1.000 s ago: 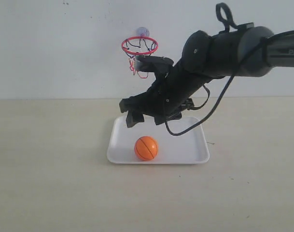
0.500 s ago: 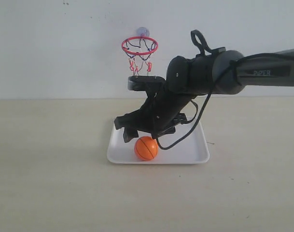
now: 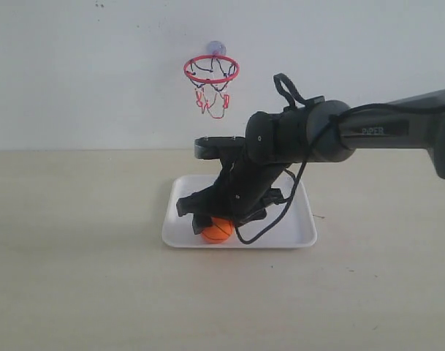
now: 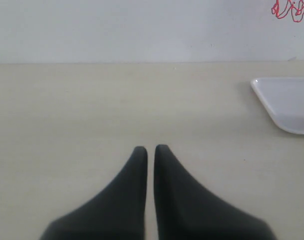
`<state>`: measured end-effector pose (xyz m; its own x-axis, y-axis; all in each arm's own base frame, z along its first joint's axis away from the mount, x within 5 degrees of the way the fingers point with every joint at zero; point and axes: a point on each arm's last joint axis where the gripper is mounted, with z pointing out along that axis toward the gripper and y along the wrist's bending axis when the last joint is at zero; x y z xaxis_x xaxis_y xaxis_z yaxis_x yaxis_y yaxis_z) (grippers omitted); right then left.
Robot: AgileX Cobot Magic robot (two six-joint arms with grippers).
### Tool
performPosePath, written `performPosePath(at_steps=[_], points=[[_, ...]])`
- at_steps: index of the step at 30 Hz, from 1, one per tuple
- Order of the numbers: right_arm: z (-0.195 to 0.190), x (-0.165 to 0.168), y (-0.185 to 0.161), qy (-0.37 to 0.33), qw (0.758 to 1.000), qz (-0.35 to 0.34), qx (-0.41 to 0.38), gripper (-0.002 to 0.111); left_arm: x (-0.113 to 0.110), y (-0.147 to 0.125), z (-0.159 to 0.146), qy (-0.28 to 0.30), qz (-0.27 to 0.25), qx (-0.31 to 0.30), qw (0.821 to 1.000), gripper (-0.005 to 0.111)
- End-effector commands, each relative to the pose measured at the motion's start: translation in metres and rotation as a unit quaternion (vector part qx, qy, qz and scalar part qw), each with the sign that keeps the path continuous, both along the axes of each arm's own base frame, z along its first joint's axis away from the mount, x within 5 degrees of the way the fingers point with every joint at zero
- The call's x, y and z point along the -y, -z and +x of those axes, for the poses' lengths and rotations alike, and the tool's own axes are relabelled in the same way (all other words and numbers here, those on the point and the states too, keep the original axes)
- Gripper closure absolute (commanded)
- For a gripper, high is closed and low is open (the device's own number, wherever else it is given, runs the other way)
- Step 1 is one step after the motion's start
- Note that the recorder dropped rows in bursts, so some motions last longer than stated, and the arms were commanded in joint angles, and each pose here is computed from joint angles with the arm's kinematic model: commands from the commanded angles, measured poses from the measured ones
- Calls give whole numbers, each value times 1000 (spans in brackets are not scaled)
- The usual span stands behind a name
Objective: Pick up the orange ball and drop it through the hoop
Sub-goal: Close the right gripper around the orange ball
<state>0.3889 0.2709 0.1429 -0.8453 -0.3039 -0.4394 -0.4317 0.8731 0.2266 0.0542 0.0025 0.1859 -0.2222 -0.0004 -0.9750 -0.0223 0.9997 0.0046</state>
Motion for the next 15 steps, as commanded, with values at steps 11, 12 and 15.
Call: performPosePath(at_steps=[11, 12, 15], points=[[-2, 2, -29, -17, 999, 2, 31, 108, 1, 1, 0, 5, -5, 1, 1000, 103], [-1, 3, -39, -15, 999, 10, 46, 108, 1, 1, 0, 5, -5, 1, 1000, 103], [-2, 6, -78, -14, 994, 32, 104, 108, 1, 1, 0, 5, -5, 1, 1000, 103]])
